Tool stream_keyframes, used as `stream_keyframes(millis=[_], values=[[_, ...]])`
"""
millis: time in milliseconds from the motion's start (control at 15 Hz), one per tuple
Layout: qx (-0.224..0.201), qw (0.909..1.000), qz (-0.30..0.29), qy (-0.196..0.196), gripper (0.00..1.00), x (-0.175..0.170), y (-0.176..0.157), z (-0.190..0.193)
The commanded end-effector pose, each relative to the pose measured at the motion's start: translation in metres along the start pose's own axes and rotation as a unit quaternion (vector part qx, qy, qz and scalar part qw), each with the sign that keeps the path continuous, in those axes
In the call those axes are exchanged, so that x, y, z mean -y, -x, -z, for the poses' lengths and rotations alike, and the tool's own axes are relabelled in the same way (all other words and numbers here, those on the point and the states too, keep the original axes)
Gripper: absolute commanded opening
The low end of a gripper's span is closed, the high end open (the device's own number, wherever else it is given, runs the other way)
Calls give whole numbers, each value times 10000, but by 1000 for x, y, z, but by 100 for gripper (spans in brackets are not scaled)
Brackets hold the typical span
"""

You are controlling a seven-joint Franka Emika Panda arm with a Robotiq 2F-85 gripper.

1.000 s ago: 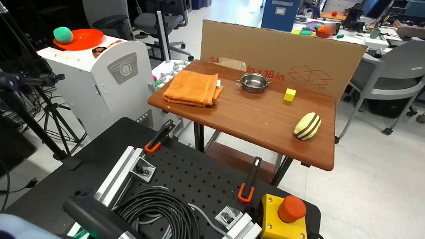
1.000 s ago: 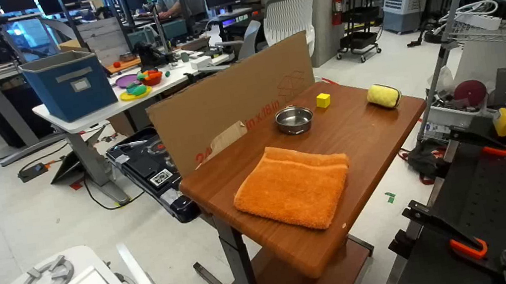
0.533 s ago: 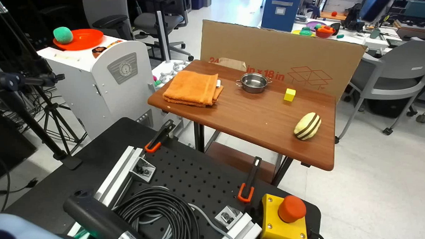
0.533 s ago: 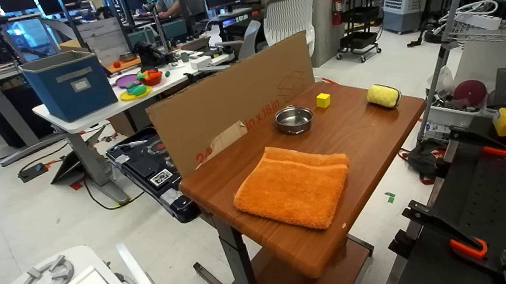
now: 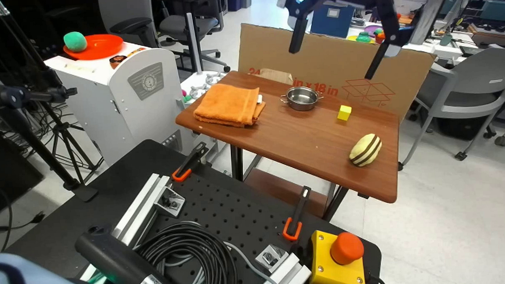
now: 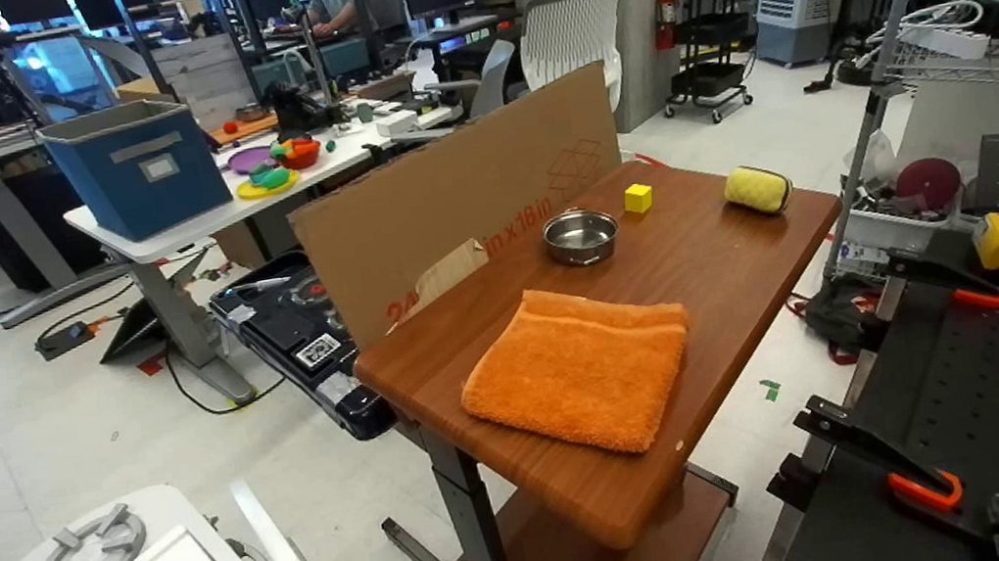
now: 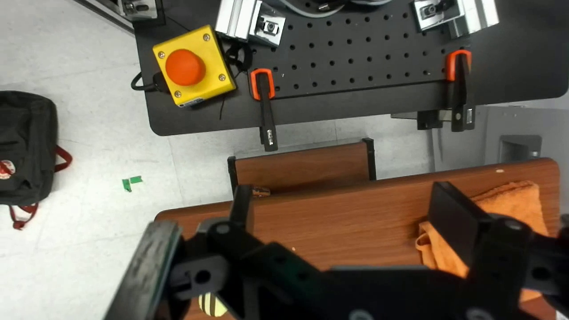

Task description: Put the yellow block inside the silver pot

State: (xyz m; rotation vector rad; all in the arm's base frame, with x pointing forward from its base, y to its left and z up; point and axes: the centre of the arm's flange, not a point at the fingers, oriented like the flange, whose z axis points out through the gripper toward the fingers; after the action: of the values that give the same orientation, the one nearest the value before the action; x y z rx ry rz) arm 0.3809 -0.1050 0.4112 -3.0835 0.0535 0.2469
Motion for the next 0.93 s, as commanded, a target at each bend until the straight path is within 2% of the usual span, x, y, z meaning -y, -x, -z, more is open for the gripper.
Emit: stream_keyframes(millis=[0, 200, 667, 867], values=[[329, 9991, -88, 271, 100, -4, -90, -21], [417, 9980, -243, 417, 100, -7, -141, -40], [157, 9939, -932, 562, 100, -30, -276, -82], [-100, 9913, -1208, 510, 100, -40, -322, -108]])
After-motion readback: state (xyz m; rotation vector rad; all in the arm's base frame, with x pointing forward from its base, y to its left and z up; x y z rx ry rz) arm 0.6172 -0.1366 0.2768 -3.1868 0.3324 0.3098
